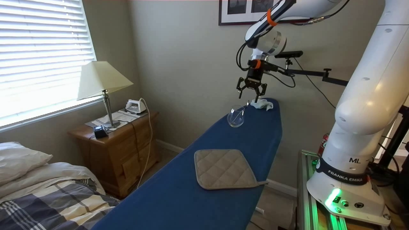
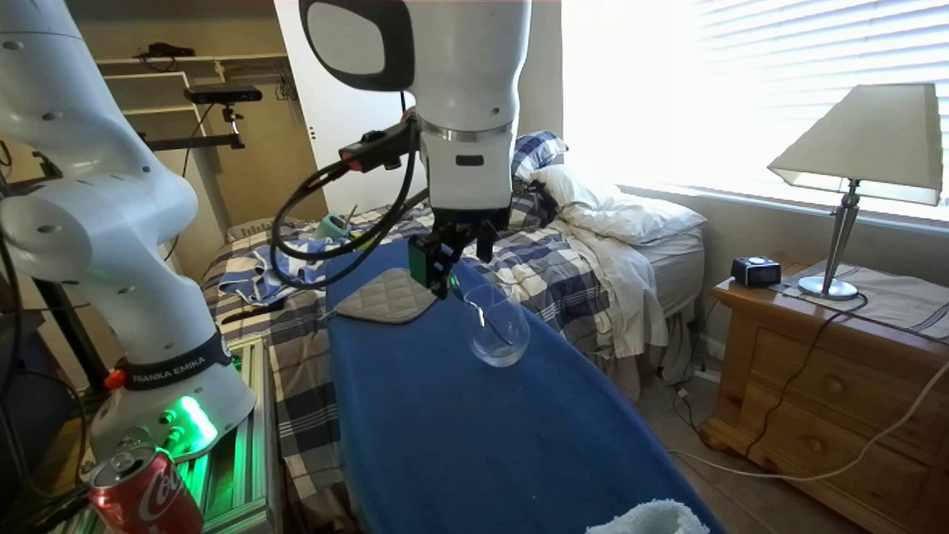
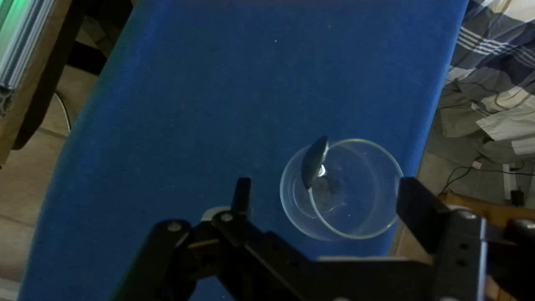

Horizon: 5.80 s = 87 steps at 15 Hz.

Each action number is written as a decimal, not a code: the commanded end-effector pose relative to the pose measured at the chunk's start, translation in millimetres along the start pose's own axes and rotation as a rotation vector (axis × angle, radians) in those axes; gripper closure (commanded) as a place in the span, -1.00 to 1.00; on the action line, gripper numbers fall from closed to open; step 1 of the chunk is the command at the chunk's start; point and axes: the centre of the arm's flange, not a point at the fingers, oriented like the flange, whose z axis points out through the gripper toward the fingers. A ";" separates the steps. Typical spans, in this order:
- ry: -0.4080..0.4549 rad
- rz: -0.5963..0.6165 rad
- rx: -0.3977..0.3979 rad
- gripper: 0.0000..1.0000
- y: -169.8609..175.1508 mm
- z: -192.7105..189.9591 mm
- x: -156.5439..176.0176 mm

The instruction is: Remove the silver spoon from the glass cup.

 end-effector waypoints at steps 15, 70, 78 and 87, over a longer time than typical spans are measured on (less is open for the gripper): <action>-0.104 0.077 0.023 -0.13 -3.8 8.2 27.8; -0.195 0.106 0.046 -0.80 -18.5 25.0 41.3; -0.191 0.114 0.070 -1.00 -23.9 19.0 48.2; -0.181 0.132 0.042 -1.00 -24.3 10.3 49.3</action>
